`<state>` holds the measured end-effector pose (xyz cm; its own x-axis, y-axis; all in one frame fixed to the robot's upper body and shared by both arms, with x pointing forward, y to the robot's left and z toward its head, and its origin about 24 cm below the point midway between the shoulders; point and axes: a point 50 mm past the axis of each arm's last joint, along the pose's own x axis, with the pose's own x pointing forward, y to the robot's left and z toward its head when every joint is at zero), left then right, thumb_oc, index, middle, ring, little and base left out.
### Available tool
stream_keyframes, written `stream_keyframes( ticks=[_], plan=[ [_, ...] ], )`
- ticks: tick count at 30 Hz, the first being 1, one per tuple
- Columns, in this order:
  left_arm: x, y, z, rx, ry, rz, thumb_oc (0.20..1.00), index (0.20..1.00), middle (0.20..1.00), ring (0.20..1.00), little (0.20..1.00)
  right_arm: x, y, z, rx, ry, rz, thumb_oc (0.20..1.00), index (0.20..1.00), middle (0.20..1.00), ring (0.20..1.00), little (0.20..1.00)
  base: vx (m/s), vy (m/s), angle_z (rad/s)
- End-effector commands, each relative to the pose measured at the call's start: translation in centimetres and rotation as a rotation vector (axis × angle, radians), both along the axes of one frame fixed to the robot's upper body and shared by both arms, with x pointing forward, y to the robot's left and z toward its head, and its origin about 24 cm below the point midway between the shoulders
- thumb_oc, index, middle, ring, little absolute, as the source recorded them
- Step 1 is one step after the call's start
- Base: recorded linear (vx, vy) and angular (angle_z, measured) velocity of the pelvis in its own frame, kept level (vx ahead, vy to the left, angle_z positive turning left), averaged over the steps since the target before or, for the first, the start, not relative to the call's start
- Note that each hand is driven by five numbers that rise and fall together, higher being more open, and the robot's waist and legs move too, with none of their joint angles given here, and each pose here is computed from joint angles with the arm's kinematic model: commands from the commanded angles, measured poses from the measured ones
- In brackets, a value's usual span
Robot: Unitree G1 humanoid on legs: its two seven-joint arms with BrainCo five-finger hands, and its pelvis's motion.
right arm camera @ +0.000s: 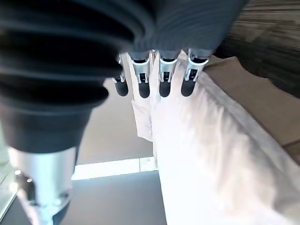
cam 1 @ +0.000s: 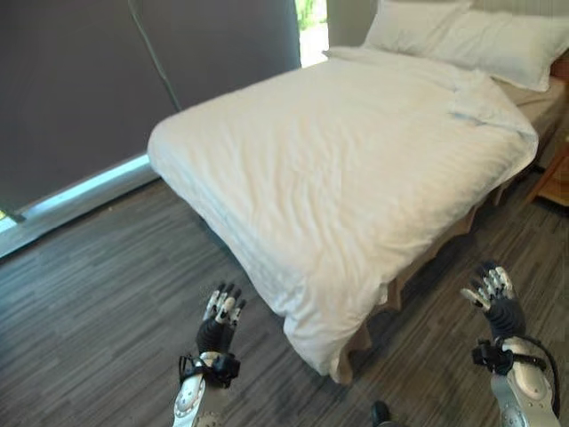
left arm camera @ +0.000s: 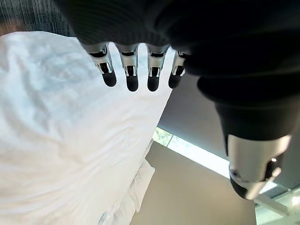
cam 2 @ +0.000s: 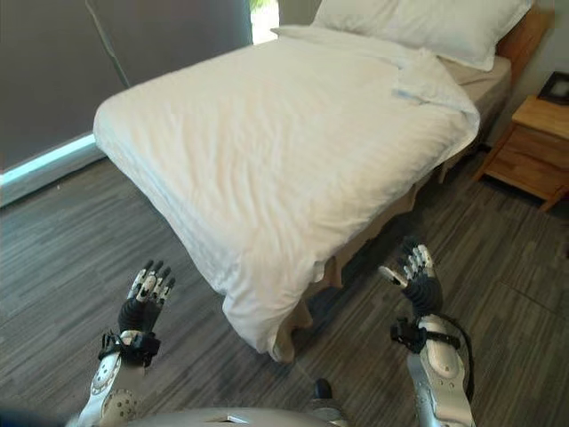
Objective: Making the bed.
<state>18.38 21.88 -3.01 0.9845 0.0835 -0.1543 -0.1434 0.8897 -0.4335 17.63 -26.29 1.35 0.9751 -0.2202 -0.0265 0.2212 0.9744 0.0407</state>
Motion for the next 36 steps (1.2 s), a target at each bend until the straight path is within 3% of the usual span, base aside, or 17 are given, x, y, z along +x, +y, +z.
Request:
stream_keyframes(
  ticks=[1,6,12,17,23,26,28,36],
  plan=[
    [2.6,1.8,3.1,0.21,-0.132,-0.048,1.0,1.0,1.0,1.0,1.0,0.9,-0.4,2.1,-0.082,-0.088,0.043,1.0,1.0,1.0,1.0,1.0,-0.36,0.064,-0.81],
    [4.6,2.6,5.2,0.266,-0.201,-0.051,1.0,1.0,1.0,1.0,1.0,0.5,-1.6,2.2,-0.054,-0.116,-0.091,1.0,1.0,1.0,1.0,1.0,-0.37,0.019,-1.19],
    [3.5,3.0,4.4,0.15,-0.18,0.033,1.0,1.0,1.0,1.0,1.0,1.4,-2.5,2.9,-0.046,-0.173,-0.237,1.0,1.0,1.0,1.0,1.0,-0.26,-0.076,-1.04],
    [1.8,4.5,3.2,0.085,-0.138,0.133,1.0,1.0,1.0,1.0,1.0,3.3,-0.3,4.0,-0.022,-0.224,-0.103,1.0,1.0,1.0,1.0,1.0,-0.24,-0.423,-0.85],
    [3.6,2.0,3.9,0.035,-0.195,0.066,1.0,1.0,1.0,1.0,1.0,2.0,-2.5,4.3,-0.121,-0.187,-0.116,1.0,1.0,1.0,1.0,1.0,-0.16,-0.536,-0.58],
    [1.7,2.7,2.6,0.019,-0.146,0.121,1.0,1.0,1.0,1.0,1.0,3.7,-0.8,3.5,-0.049,-0.174,-0.041,1.0,1.0,1.0,1.0,1.0,0.0,-0.471,-1.82],
    [1.2,2.5,1.9,0.033,-0.109,0.11,1.0,1.0,1.0,1.0,1.0,3.6,-0.2,2.5,-0.039,-0.132,-0.006,1.0,1.0,1.0,1.0,1.0,0.11,-0.142,-2.36],
    [2.8,1.6,2.9,0.011,-0.161,0.1,1.0,1.0,1.0,1.0,1.0,4.4,1.6,1.9,0.022,-0.131,0.022,1.0,1.0,1.0,1.0,1.0,0.07,0.107,0.09]
  ],
)
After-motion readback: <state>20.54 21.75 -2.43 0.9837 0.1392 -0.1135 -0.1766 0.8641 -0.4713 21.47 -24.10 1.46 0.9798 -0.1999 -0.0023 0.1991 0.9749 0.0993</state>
